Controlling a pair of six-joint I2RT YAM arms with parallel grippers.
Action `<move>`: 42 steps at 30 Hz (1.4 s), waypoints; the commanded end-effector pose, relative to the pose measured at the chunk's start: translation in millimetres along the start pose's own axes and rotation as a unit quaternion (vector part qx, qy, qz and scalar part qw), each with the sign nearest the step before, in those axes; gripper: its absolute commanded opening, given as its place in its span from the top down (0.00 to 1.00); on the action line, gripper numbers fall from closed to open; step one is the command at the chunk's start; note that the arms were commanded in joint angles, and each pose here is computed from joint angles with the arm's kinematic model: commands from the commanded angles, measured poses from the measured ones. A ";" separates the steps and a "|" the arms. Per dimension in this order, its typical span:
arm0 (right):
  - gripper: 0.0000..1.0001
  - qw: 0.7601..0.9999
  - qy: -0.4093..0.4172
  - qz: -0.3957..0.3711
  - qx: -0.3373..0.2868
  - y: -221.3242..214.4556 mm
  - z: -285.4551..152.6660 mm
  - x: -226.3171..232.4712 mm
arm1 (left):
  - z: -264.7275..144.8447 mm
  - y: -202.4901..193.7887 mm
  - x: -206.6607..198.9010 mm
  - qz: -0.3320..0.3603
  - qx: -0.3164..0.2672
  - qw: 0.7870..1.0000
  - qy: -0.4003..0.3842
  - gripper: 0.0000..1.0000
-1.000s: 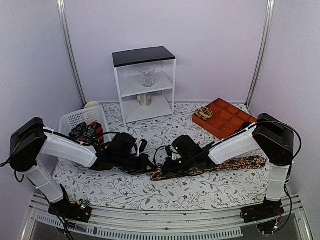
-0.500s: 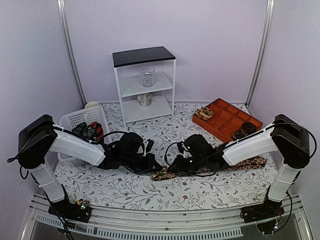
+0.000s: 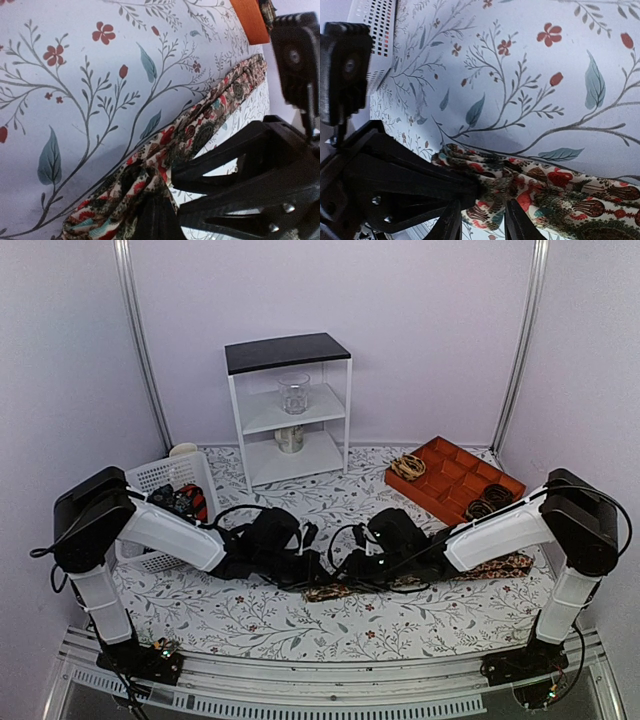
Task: Roll the ties
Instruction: Roll the tie at the center of the board.
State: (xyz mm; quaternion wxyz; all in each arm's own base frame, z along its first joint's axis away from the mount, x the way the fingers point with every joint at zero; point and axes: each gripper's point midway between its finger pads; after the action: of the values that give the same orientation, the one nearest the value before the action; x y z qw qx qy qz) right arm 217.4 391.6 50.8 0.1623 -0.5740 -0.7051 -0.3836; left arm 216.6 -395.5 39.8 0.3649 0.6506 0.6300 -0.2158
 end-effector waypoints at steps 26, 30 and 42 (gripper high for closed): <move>0.85 0.999 -0.004 -0.031 0.020 -4.2 29.0 -13.2 | -68.3 -14.4 3.0 0.502 -0.141 0.853 0.016 0.52; 0.85 0.999 0.000 -0.034 0.023 -6.2 29.9 -14.0 | -57.4 -14.7 15.5 0.536 -0.134 0.833 0.035 0.46; 0.85 0.999 0.007 -0.034 0.022 -4.7 28.2 -15.8 | -50.4 -19.4 31.6 0.594 -0.119 0.795 0.028 0.38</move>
State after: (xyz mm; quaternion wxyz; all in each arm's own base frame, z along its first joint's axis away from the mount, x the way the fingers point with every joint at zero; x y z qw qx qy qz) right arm 223.9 403.9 31.6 0.1642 -0.5462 -0.7271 -0.3822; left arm 192.9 -335.4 44.1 0.4669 0.8531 0.1906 0.1339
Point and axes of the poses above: each gripper's point midway between its finger pads, its own z axis out along the fingers, its own x axis along the line the jaws close on, y = z × x, and after that the axes turned 7 degrees about -z, right-handed
